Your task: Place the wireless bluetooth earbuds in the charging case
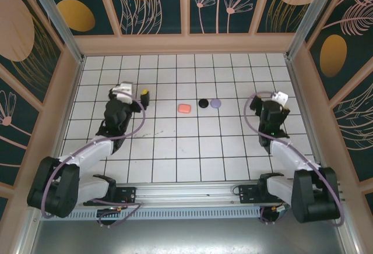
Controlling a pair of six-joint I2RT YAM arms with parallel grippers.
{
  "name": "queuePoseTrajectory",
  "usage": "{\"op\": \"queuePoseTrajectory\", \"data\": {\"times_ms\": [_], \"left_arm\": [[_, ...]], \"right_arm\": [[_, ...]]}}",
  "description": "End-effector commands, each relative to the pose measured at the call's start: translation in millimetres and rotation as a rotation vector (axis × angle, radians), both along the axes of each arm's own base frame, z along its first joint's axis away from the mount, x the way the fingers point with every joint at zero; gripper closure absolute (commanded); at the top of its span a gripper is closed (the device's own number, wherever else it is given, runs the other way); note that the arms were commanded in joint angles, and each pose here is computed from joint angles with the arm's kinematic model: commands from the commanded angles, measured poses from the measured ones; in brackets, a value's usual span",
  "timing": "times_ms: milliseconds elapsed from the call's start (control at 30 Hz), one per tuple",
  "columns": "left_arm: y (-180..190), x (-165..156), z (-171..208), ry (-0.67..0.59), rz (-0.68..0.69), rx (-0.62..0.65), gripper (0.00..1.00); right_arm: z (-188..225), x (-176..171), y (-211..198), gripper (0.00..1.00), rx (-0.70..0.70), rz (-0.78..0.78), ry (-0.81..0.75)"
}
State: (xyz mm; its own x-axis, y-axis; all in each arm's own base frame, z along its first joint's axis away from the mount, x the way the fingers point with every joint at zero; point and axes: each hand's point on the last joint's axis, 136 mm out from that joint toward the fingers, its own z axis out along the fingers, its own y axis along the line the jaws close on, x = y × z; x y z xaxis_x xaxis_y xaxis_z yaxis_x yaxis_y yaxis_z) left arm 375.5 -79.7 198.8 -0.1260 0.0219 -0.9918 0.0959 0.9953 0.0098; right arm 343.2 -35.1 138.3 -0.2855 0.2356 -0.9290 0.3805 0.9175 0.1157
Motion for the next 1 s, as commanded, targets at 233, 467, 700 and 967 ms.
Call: {"op": "queuePoseTrajectory", "data": {"times_ms": [233,467,700,967], "left_arm": [[68.7,-23.2,-22.7,-0.135,0.209,0.055,0.01],[76.4,-16.5,-52.0,-0.127,0.132,-0.023,0.01],[81.7,0.0,-61.8,-0.042,0.097,-0.066,0.01],[89.4,2.6,-62.9,-0.033,0.143,-0.078,0.01]], "right_arm": [[6.0,25.1,22.1,0.01,-0.114,0.211,-0.215],[-16.4,35.3,26.0,0.03,-0.045,0.342,-0.212],[-16.6,34.3,25.9,0.01,-0.057,0.333,-0.21],[-18.3,36.2,26.3,0.01,-0.043,0.35,-0.202]]}}
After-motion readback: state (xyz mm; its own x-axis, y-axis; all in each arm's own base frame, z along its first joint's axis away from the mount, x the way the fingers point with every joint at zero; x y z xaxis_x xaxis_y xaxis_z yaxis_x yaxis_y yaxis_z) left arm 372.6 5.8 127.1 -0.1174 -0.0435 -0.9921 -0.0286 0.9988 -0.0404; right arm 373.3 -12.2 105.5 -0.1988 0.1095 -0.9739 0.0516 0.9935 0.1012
